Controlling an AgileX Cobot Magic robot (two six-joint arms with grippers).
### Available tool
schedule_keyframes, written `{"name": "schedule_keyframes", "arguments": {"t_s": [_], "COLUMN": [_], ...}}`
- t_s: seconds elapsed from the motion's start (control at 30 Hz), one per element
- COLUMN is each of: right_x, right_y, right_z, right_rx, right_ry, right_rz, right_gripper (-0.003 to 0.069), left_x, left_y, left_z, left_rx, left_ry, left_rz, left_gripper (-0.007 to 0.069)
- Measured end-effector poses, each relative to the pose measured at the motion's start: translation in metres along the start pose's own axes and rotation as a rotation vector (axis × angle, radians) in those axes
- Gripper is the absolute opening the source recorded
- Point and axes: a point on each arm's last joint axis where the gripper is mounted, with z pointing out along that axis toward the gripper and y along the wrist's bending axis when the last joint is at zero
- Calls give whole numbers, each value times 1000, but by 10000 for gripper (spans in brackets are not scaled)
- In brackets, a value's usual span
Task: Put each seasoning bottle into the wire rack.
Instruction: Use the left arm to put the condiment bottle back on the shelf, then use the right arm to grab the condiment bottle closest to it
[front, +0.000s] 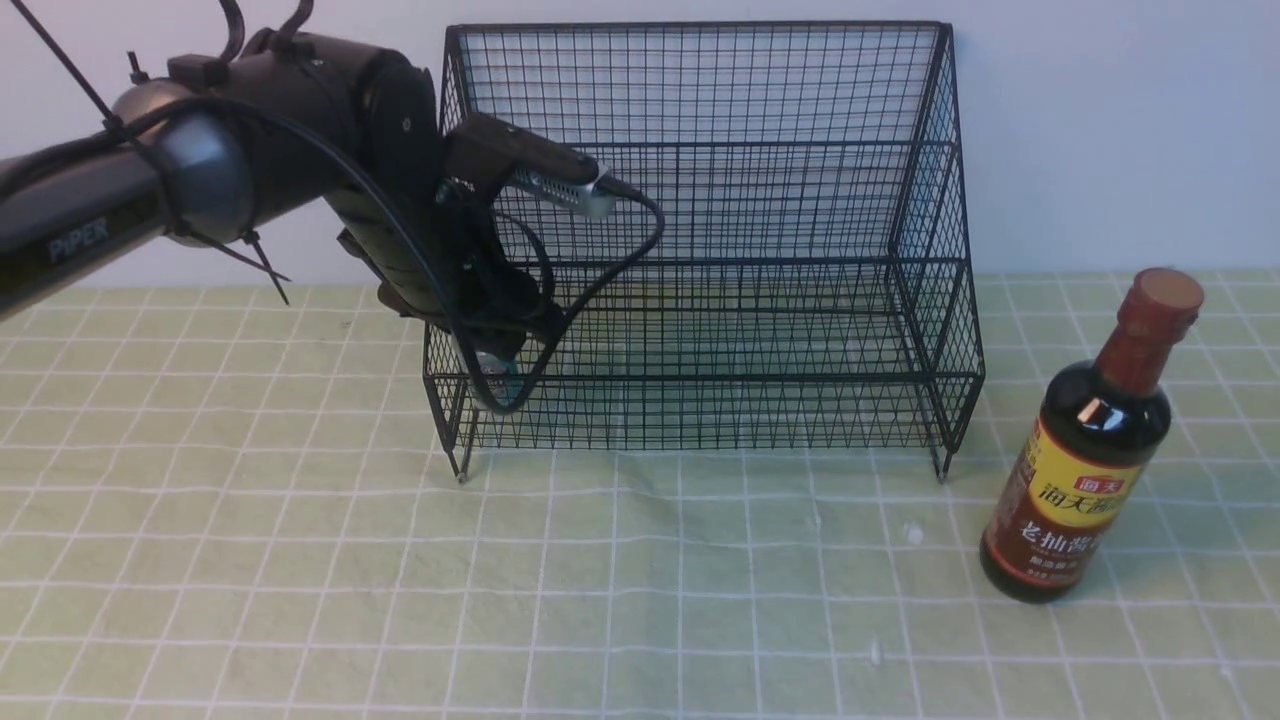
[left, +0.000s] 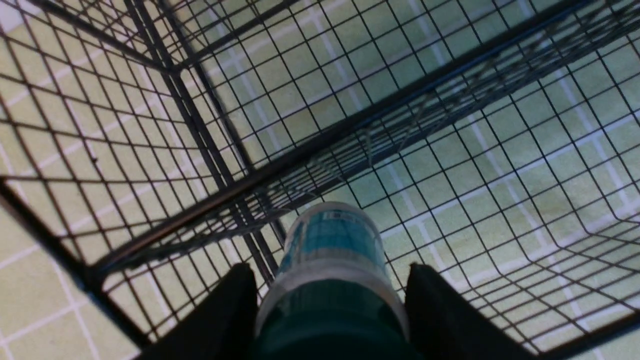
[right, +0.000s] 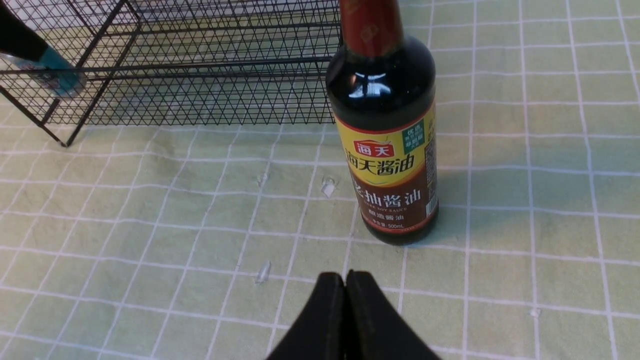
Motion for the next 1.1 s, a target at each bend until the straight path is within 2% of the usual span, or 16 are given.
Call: {"name": "schedule_keyframes", "arguments": {"t_s": [0.13,0.33,0.5,0.6,0.73,0.8,0.83,0.9,1.0,1.1], "right_x": [0,-1,-15,-29,-47,-61,-66,-75,-88,-98], "right_y": [0,0,4,7,7,8,9,10,11,11], "right_z": [0,-1,-10,-15,-13,-9,-6,0,18,40], "right_rx": [0,-1,-8,-1,34,48,49,49,43,37], "right_ry": [0,-3,-37,-40,-33,-27,-24,-24,-30,-35], "right_rz": [0,-64,-72,-83,-114,-125,-130,-148,-172,-181], "right_gripper": [-15,-15,-15,-15,-6,31,54,109,225,380], "left_x": [0,-2,-11,-17,-25,-25,-24,-21,-16,-6], "left_y": [0,0,1,2,4,4,4,4,3,1], "left_z": [2,0,-13,-31,-60,-84,-98,-118,-155,-192], "left_rx": [1,2,1,1,0,-2,-4,-7,-5,-3], "left_ry": [6,-3,-8,-10,-15,-23,-39,-67,-130,-197], "left_rz": [0,-1,-3,-12,-31,-33,-34,-35,-40,-43], "left_gripper": [335,410,416,395,301,191,111,50,3,-6]}}
